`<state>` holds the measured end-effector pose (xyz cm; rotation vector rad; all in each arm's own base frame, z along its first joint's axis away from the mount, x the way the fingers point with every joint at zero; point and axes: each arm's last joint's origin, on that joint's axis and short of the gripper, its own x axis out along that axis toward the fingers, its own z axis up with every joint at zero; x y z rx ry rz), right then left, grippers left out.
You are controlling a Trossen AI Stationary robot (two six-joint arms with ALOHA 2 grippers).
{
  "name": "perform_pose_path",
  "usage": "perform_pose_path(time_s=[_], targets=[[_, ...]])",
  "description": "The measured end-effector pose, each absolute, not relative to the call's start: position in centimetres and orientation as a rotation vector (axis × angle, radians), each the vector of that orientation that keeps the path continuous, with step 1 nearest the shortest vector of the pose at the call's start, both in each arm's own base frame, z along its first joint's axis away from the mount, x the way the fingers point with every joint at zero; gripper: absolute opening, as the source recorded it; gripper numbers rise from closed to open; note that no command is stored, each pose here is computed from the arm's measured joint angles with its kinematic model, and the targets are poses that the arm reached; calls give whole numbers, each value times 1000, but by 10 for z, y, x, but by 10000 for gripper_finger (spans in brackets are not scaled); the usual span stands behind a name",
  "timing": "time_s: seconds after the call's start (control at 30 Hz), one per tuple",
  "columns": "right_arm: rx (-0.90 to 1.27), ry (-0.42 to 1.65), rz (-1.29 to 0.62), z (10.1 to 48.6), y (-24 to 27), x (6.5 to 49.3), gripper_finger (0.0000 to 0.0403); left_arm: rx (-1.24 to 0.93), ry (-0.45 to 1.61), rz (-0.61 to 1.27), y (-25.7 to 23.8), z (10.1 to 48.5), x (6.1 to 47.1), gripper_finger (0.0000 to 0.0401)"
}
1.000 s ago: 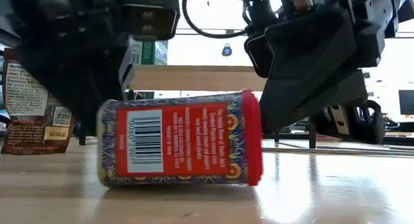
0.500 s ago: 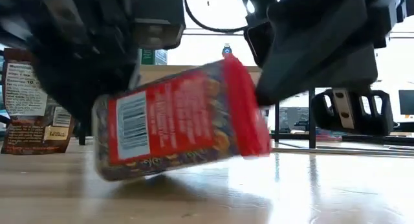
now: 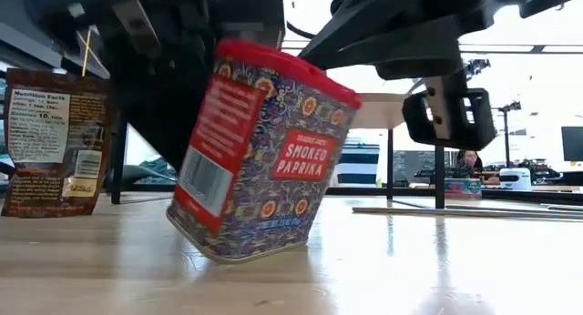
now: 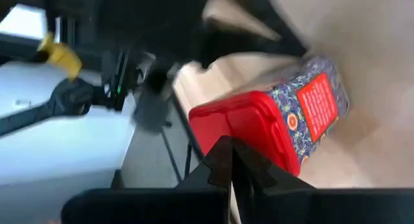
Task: Shelf spices
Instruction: Put the red seasoning can on the shelf
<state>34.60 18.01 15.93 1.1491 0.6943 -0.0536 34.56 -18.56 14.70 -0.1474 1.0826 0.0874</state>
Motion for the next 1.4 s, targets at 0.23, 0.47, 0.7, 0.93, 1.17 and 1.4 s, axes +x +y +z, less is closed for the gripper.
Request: perform_pose_path(time_s=[0.23, 0.47, 0.7, 0.93, 1.17, 1.4], targets=[[1164, 645, -66, 161, 171, 352, 0, -44, 1141, 127, -185, 154, 339, 0], [1131, 612, -17, 171, 167, 354, 0, 64, 1247, 210, -178, 169, 324, 0], [958, 646, -18, 216, 155, 328, 0, -182, 1105, 212, -191, 225, 298, 0], [796, 746, -164, 244, 147, 282, 0, -639, 730, 123, -218, 273, 299, 45], [697, 855, -216, 251, 146, 254, 0, -803, 695, 148, -217, 276, 305, 166], [602, 947, -219, 246, 152, 239, 0, -840, 718, 179, -201, 274, 316, 278]])
